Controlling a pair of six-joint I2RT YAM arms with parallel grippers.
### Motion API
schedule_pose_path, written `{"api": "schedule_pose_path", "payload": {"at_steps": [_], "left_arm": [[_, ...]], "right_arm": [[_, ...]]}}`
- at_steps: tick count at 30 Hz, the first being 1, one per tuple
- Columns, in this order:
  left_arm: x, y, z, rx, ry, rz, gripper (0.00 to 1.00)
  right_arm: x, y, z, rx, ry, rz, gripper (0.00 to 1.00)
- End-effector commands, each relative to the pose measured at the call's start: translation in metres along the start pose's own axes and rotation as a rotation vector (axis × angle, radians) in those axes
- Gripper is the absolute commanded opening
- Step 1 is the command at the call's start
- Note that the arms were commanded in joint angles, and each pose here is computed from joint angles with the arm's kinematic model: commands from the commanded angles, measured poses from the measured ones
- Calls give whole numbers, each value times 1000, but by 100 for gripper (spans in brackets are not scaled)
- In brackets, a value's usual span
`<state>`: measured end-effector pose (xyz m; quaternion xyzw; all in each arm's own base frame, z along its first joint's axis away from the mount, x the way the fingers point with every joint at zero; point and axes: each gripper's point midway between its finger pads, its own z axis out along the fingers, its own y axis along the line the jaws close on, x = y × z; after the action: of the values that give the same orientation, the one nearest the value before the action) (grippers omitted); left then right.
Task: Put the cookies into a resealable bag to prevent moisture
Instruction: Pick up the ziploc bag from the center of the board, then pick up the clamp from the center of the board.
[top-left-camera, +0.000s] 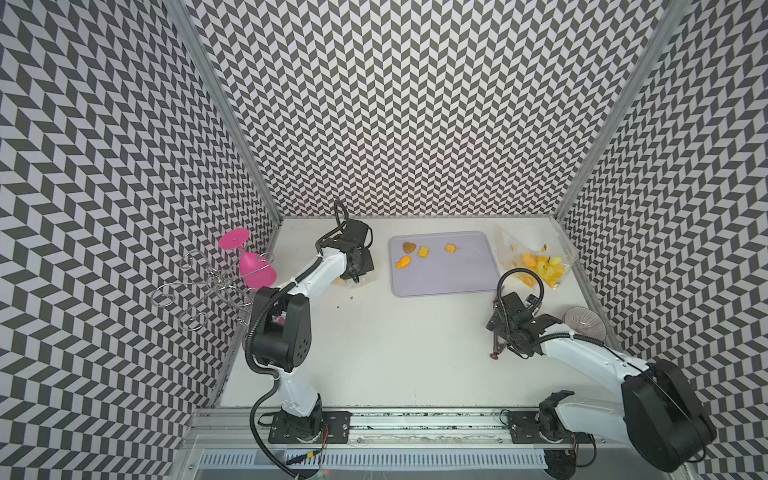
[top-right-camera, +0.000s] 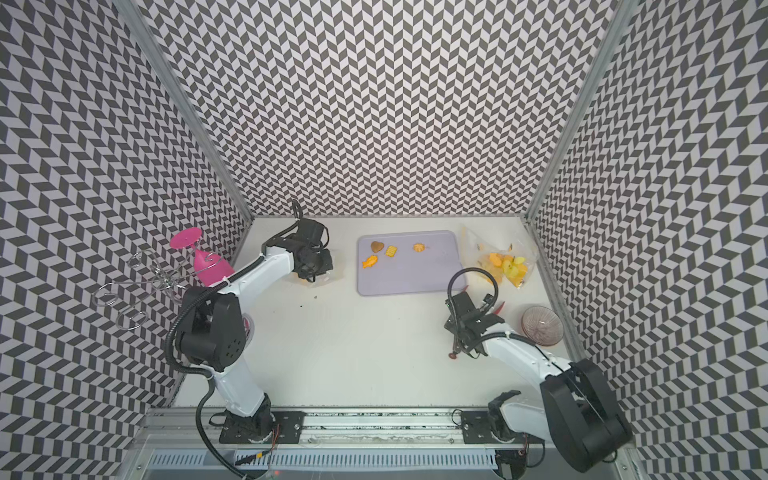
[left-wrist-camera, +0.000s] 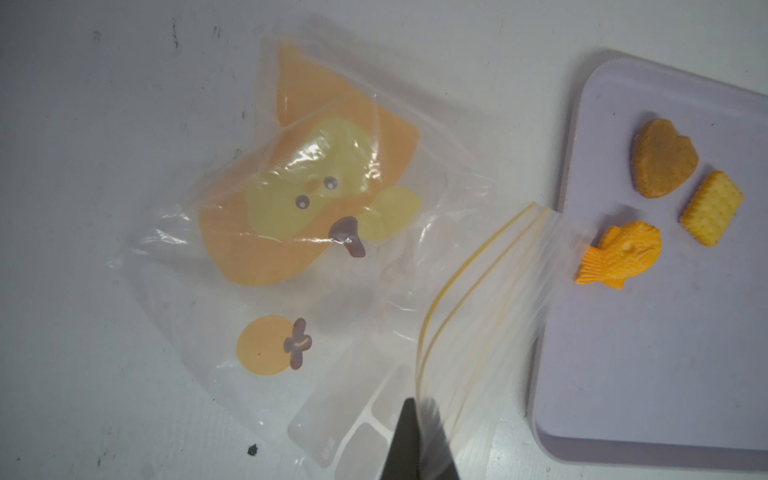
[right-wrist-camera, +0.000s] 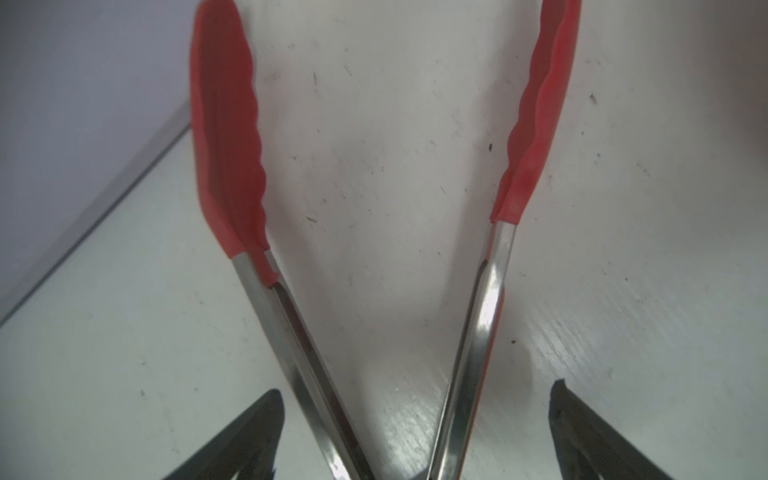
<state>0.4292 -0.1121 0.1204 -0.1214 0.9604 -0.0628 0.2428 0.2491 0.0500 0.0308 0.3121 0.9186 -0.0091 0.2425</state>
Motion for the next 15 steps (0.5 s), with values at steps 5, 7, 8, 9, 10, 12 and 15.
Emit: {"api": "schedule_pose_path", "payload": {"at_steps": [5,7,8,9,10,12,15], "left_arm": [[-20,-20,-18,94,-72,-9,0],[-18,-19,-15,88,-71,8,0],[-19,-17,-16,82,-83,10,0],[-19,-17,-16,83,-92,13,0],[-19,-17,-17,86,-100,15,0],[-20,-17,-20,100,-123,22,0],[-18,-21,-21,142,-135,43,0]], "right_arm": [[0,13,11,-34,0,30,94],[3,12,14,-23,14,20,92],[5,11,16,-18,23,15,92],[8,11,18,-17,32,11,91],[9,11,19,-16,38,6,91],[13,11,22,-13,54,-4,90],[15,11,24,-9,67,-18,85]]}}
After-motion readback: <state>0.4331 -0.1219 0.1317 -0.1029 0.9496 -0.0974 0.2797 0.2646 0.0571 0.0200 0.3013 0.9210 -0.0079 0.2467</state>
